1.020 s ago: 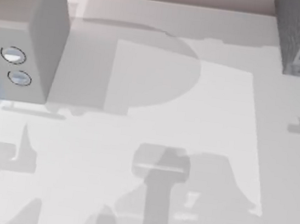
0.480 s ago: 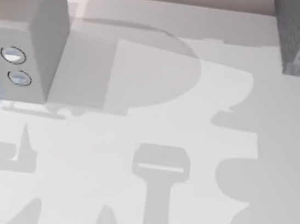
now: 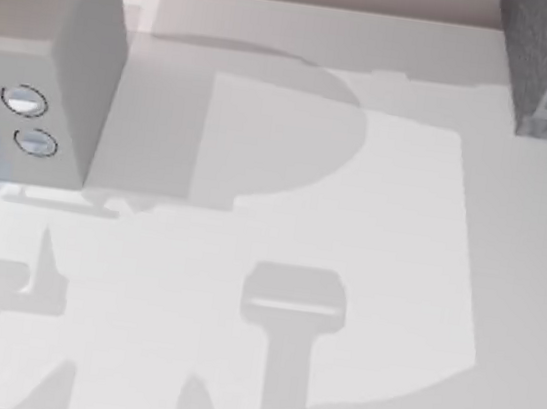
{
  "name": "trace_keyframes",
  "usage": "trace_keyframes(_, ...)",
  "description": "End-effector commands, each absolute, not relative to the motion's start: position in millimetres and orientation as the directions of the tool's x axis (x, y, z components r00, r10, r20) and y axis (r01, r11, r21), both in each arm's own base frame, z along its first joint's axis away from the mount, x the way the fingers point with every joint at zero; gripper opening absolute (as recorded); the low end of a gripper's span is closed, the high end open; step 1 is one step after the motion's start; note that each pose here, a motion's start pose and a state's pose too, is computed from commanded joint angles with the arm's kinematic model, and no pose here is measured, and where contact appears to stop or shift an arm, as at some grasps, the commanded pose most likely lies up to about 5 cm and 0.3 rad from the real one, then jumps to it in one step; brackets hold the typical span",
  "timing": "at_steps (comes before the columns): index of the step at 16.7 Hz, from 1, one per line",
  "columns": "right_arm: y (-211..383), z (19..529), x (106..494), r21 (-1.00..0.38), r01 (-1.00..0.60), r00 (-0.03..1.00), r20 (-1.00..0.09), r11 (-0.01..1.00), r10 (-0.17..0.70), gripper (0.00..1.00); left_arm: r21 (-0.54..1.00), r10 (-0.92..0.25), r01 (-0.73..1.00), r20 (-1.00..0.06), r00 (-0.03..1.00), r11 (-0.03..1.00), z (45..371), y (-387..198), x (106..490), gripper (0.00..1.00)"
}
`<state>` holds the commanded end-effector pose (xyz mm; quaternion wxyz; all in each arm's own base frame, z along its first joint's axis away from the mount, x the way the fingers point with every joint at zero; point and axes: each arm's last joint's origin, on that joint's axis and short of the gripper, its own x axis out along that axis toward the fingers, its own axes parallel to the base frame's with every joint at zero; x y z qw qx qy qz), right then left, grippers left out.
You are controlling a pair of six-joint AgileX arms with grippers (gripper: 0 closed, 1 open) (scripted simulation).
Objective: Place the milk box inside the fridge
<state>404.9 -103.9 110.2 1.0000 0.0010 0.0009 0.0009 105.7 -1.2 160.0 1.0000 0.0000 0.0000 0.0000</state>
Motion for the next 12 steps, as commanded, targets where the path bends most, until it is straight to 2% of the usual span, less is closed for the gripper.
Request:
trace_keyframes(6, -100.9, 106.2, 407.5, 0.01, -0.008, 1.0, -0.021, 1.0, 0.008, 0.0, 0.0, 0.0, 0.0, 0.0, 1.0, 1.0, 160.0, -1.2, 105.7, 1.0)
trace_keyframes(10, -100.6, 98.5, 437.5, 0.023, -0.015, 0.998, -0.057, 1.0, 0.016, 0.0, 0.0, 0.0, 0.0, 0.0, 1.0, 1.0, 160.0, -1.2, 105.7, 1.0)
trace_keyframes(12, -102.8, 110.7, 460.6, 0.012, -0.014, 1.0, -0.017, 1.0, 0.015, 0.0, 0.0, 0.0, 0.0, 0.0, 1.0, 1.0, 160.0, -1.2, 105.7, 1.0)
